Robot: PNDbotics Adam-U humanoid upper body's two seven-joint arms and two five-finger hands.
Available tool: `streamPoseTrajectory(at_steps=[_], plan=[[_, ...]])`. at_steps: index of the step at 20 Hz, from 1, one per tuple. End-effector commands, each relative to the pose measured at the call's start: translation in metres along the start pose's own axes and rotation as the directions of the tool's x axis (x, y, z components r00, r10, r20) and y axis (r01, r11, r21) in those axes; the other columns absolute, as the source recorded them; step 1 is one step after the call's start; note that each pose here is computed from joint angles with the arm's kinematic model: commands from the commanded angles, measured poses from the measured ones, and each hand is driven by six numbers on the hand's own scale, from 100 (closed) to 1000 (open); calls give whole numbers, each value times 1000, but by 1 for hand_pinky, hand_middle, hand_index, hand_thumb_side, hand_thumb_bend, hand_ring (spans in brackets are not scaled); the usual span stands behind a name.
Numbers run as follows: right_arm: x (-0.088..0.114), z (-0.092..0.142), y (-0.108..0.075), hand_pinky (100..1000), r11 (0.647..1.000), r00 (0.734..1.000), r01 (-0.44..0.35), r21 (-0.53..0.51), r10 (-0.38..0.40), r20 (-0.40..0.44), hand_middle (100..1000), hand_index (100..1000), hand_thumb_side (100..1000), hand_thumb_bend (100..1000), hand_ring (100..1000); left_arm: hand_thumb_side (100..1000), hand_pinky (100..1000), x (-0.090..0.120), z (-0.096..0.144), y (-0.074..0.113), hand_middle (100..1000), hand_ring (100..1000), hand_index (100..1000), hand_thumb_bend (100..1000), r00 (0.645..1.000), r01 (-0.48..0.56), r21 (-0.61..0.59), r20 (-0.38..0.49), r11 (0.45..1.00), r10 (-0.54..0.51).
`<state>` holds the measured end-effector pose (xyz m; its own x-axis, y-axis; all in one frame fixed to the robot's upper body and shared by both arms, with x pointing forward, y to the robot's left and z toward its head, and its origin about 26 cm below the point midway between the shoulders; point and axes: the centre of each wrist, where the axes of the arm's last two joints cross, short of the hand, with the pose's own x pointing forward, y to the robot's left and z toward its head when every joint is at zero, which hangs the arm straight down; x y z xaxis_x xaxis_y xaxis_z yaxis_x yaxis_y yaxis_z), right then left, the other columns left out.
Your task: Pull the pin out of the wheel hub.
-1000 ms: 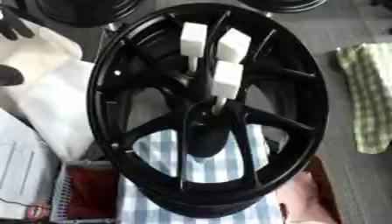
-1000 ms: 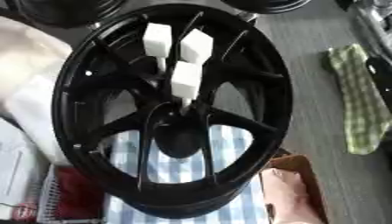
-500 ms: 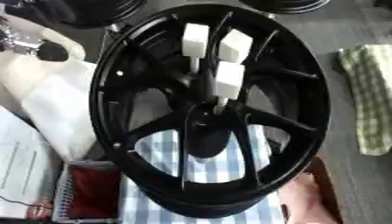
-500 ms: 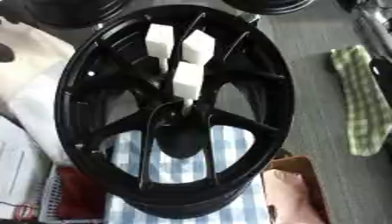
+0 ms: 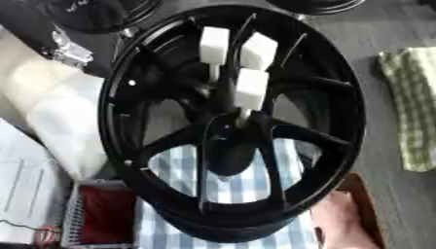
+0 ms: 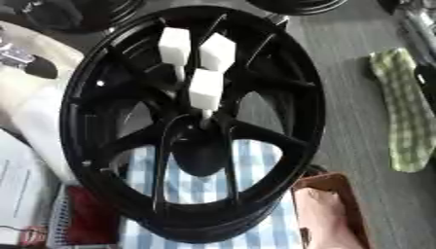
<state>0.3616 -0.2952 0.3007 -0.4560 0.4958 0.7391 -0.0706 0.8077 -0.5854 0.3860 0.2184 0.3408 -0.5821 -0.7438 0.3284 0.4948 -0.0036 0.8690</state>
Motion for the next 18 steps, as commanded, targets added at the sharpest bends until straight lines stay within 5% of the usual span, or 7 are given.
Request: streamPoseTrajectory(at_steps=[1, 2, 7, 13, 18], plan=[[9, -2, -6, 832, 1000, 999, -22, -8, 23, 24, 673, 714, 540, 231, 731, 160, 834, 8, 3, 10, 795, 850, 878, 576, 1000, 12, 25, -14, 1000, -11], [9, -3, -6, 832, 1000, 999, -21, -5, 21, 24, 673, 714, 541, 230, 731, 100, 834, 11, 0, 10, 793, 849, 875, 544, 1000, 17, 28, -21, 999, -16], [11, -6, -2, 832, 1000, 999, -16, 11, 16, 31, 673, 714, 543, 230, 731, 102, 826, 15, -8, 16, 784, 839, 866, 553, 998, 18, 109, -60, 994, -12], [12, -9, -1, 833, 1000, 999, -15, 19, 14, 34, 674, 714, 545, 209, 731, 218, 823, 19, -17, 20, 785, 831, 855, 571, 995, 58, 212, -97, 976, -38], [14, -11, 0, 833, 1000, 999, -7, 18, 7, 45, 674, 714, 546, 227, 731, 228, 821, 26, -28, 22, 786, 831, 855, 520, 997, 43, 208, -70, 977, -29]])
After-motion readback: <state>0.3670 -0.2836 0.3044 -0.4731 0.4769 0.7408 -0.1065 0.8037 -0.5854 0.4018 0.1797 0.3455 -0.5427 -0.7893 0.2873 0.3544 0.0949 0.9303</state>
